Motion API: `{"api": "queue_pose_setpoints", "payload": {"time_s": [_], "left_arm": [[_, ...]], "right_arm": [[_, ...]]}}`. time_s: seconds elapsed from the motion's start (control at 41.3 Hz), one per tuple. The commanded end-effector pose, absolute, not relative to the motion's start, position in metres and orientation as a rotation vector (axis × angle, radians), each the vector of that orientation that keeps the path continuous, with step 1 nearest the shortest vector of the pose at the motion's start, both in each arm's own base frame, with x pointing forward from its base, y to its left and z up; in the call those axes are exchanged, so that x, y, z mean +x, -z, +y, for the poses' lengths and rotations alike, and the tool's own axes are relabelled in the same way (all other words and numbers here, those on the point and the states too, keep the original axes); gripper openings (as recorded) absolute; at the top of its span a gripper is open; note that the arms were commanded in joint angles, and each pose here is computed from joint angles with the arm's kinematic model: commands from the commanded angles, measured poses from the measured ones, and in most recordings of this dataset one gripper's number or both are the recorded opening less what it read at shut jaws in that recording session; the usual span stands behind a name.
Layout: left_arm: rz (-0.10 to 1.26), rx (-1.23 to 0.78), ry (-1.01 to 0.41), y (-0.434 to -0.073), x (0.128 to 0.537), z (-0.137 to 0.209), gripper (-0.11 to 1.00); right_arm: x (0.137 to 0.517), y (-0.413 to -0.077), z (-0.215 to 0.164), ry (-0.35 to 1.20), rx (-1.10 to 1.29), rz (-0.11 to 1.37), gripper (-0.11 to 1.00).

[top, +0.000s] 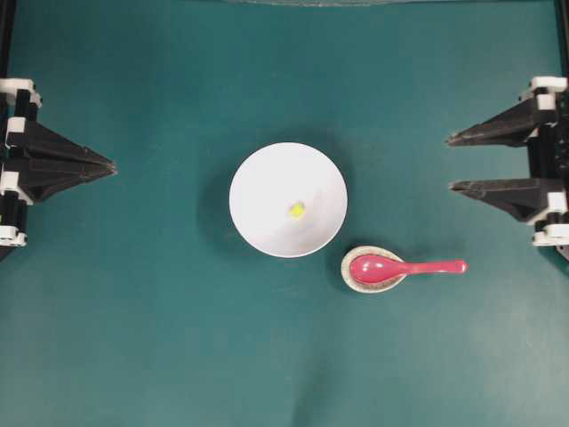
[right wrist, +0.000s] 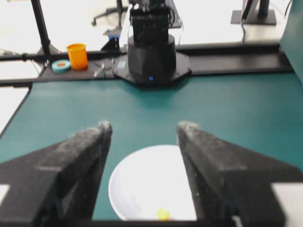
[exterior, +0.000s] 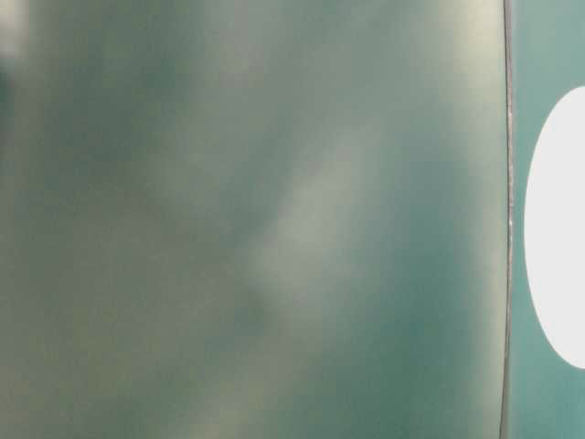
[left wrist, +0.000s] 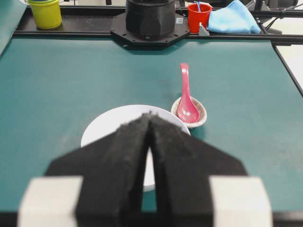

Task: Scoop the yellow hexagonal prism block from the bowl with a spoon using the right arm.
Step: 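Move the right gripper forward toward the bowl and spoon, then lower the open right gripper onto the pink spoon handle and close it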

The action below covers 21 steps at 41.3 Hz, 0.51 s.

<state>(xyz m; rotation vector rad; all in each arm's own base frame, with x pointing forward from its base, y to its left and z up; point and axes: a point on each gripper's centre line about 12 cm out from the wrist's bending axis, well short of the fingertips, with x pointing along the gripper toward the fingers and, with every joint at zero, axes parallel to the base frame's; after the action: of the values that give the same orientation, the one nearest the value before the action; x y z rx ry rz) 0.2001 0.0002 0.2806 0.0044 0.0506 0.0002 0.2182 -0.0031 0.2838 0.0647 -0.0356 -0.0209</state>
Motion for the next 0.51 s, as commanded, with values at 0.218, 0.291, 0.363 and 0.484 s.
{"api": "queue_pose_setpoints", "payload": {"time_s": [0.218,0.291,0.363,0.484], "left_arm": [[0.025,0.003,0.001,-0.291,0.202,0.000,0.01],[0.032,0.003,0.001,-0.289,0.203,0.000,0.01],[0.037,0.003,0.001,-0.288,0.203,0.000,0.01],[0.040,0.003,0.001,-0.288,0.203,0.000,0.01]], "right_arm": [[0.232,-0.248,-0.005,0.038,0.084,-0.010,0.61],[0.232,-0.233,-0.003,0.034,0.083,0.011,0.61],[0.230,-0.219,0.000,0.024,0.081,0.022,0.61],[0.226,-0.196,0.006,0.000,0.078,0.018,0.61]]}}
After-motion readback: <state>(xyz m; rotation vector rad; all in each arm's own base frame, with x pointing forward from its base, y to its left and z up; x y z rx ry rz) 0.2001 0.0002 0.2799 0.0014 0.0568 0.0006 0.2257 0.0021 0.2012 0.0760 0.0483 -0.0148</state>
